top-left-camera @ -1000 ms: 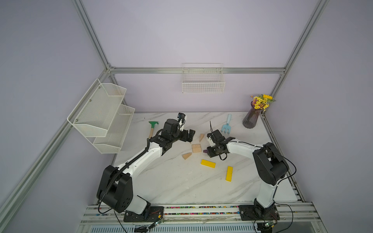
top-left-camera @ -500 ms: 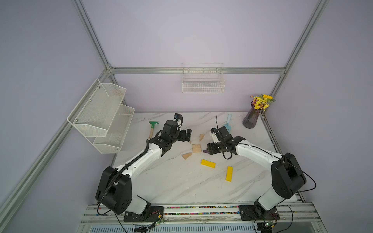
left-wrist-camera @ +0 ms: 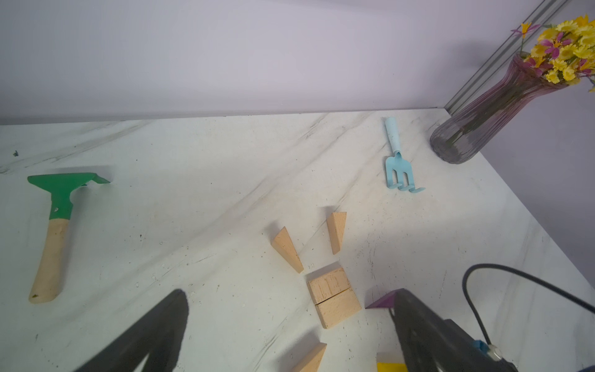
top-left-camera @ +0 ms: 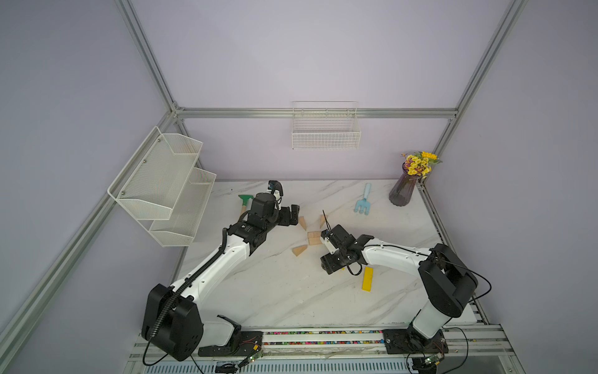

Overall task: Assemble a small pinwheel with building blocks
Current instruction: Pick up the building block from the center of the board, then place the building block at the center of the board.

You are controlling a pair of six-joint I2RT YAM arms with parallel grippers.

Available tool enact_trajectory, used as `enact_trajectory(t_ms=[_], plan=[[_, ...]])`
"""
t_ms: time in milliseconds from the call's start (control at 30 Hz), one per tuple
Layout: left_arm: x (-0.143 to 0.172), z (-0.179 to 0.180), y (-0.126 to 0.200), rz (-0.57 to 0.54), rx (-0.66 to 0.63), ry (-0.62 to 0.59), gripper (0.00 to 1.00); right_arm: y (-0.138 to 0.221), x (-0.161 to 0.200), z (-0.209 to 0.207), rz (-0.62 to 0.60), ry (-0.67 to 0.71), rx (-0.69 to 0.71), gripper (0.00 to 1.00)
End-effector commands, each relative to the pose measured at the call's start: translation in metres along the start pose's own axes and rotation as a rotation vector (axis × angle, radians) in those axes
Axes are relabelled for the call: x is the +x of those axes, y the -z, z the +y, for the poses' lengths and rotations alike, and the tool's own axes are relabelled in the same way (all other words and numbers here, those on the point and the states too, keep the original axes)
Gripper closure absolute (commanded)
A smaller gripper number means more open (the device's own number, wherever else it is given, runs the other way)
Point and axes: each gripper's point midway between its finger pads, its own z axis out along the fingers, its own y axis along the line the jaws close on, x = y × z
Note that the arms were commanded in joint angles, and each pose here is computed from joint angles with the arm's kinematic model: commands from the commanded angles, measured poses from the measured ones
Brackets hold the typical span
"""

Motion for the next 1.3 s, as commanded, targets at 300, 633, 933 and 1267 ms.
enact_trajectory(t_ms=[300, 633, 933, 1267], plan=[[-0.015, -0.002, 0.009, -0.077, 0.016, 0.068, 0.0, -0.012, 0.009, -0.023, 0.033, -0.035, 0.176, 0.32], [-0.01, -0.001, 0.007, -0.05, 0.012, 0.076, 0.0, -0.004, -0.003, 0.018, -0.022, -0.139, 0.002, 0.64], [-0.006, -0.008, 0.006, -0.032, 0.053, 0.049, 0.0, -0.019, -0.033, 0.034, -0.061, -0.418, -0.028, 0.65], [-0.008, -0.013, 0.013, -0.035, 0.083, -0.022, 0.0, -0.027, -0.048, 0.036, -0.09, -0.518, 0.016, 0.47]])
